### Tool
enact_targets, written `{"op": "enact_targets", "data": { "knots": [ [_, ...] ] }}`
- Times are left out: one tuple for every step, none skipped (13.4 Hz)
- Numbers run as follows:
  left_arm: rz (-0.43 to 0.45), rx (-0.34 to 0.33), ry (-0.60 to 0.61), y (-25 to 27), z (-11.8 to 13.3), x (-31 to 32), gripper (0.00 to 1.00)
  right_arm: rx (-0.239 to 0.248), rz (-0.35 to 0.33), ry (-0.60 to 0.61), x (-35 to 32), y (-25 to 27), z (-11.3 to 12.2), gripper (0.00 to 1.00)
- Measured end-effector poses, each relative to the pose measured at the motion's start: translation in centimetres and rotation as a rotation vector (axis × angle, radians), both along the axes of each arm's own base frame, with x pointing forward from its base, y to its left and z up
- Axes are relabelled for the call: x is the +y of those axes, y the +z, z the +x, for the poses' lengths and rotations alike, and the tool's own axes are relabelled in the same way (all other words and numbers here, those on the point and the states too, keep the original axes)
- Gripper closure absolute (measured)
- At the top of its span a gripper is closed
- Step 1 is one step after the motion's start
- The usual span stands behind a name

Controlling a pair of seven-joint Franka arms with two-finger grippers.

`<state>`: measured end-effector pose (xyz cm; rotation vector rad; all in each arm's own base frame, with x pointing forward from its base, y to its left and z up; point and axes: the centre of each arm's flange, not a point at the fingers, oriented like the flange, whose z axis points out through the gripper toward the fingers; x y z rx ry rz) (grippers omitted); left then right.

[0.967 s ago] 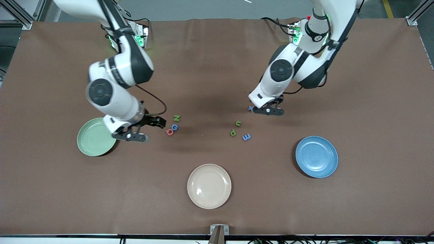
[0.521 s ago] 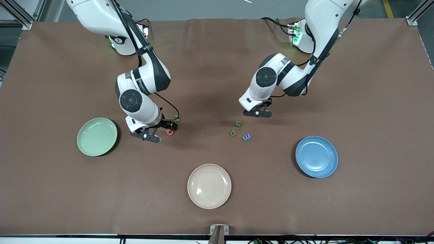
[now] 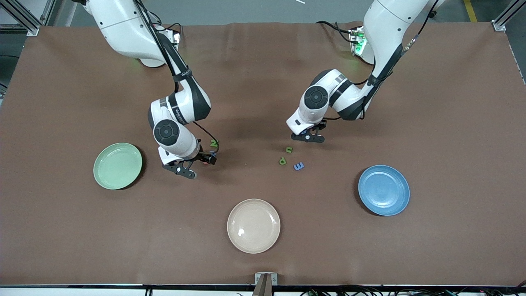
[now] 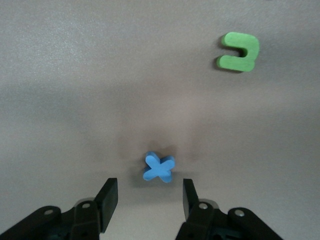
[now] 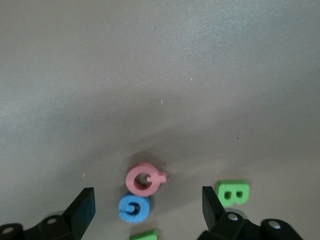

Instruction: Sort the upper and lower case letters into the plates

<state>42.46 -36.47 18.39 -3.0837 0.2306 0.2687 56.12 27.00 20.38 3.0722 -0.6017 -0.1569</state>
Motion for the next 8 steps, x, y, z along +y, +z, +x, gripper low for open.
{"op": "enact_targets", "data": {
  "knots": [
    [0.001,0.002,0.0,-0.1,0.0,0.0,0.4,0.0,-0.003,-0.002,0.0,-0.8,0.0,0.08],
    [0.002,0.005,0.0,-0.3,-0.1,0.0,0.4,0.0,-0.006,-0.002,0.0,-1.6,-0.1,0.13],
    [0.002,0.007,0.0,-0.4,-0.1,0.1,0.4,0.0,-0.008,0.002,0.2,-2.3,-0.2,0.13],
    [0.003,0.007,0.001,-0.5,0.0,0.1,0.41,-0.001,-0.009,0.005,0.5,-2.7,-0.4,0.18],
    [0.003,0.007,0.003,-0.6,0.1,0.2,0.41,-0.003,-0.01,0.007,0.7,-2.9,-0.5,0.19],
    [0.004,0.009,0.003,-0.7,0.1,0.3,0.43,-0.004,-0.01,0.009,0.9,-3.0,-0.6,0.22],
    [0.005,0.011,0.004,-0.9,0.1,0.3,0.43,-0.007,-0.009,0.008,1.0,-2.9,-0.6,0.29],
    [0.005,0.013,0.004,-1.1,0.1,0.3,0.45,-0.007,-0.009,0.008,1.0,-2.9,-0.5,0.29]
  ]
}}
